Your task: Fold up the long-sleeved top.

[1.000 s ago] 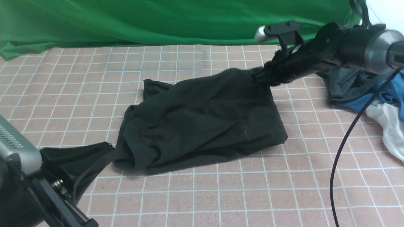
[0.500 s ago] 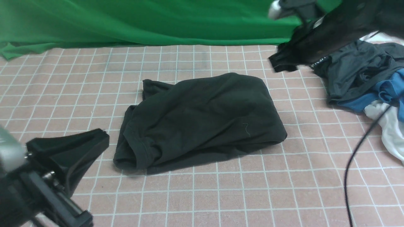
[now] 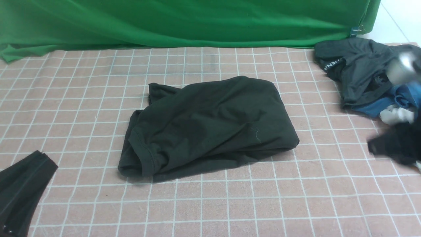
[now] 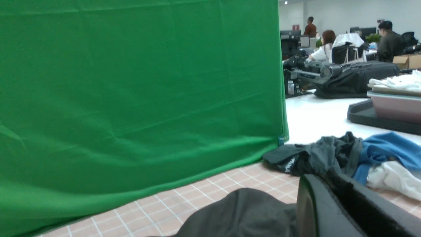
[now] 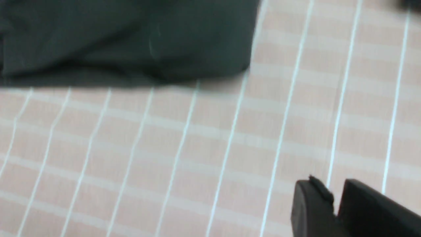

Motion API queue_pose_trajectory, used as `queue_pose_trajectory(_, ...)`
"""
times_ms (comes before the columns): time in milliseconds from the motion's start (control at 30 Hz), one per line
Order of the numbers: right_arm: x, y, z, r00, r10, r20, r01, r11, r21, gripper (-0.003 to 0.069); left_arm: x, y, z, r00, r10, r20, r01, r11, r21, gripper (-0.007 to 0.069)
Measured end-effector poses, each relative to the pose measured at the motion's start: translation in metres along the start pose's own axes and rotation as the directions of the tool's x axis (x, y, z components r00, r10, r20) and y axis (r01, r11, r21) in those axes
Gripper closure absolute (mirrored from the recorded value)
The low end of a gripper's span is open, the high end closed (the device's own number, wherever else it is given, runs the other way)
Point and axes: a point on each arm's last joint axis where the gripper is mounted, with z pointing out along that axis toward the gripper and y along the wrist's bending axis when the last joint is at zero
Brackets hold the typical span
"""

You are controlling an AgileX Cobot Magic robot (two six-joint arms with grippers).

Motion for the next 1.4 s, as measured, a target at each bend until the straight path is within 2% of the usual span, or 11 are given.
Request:
queue_pose_trajectory(200,0.042,-0.006,-0.012,0.998,0.018,0.057,-0.018,1.0,-0.007,0.051,0.0,0.0,0.0,1.0,0.0,-0.003,0.0,1.0,0.001,0.0606)
queue_pose_trajectory(367,0.042,-0.006,-0.024,0.976,0.007,0.219,-0.002,1.0,-0.023,0.0617,0.0,0.0,0.0,1.0,-0.016,-0.003,0.016,1.0,0.001,0.0606)
queue_pose_trajectory(433,0.04,-0.005,-0.026,0.968,0.009,0.252,-0.002,1.0,-0.029,0.0629,0.0,0.0,0.0,1.0,-0.006,-0.003,0.006,1.0,0.002,0.0606)
queue_pose_trajectory(933,0.036,-0.005,-0.028,0.954,0.011,0.3,-0.001,0.999,-0.034,0.0621,0.0,0.0,0.0,1.0,-0.003,-0.003,0.003,1.0,0.002,0.0606)
queue_pose_trajectory(1033,0.037,-0.008,-0.033,0.943,-0.031,0.331,0.032,0.999,0.003,0.0621,0.0,0.0,0.0,1.0,0.0,-0.003,0.0,1.0,0.002,0.0606)
queue_pose_trajectory(1200,0.06,-0.022,-0.038,0.863,-0.106,0.493,0.067,0.993,0.096,0.063,0.0,0.0,0.0,1.0,0.001,-0.003,-0.001,1.0,0.002,0.0606)
queue_pose_trajectory(1400,0.124,-0.039,-0.017,0.742,-0.122,0.659,0.028,0.988,0.151,0.0631,0.0,0.0,0.0,1.0,0.001,-0.003,-0.001,1.0,0.002,0.0606)
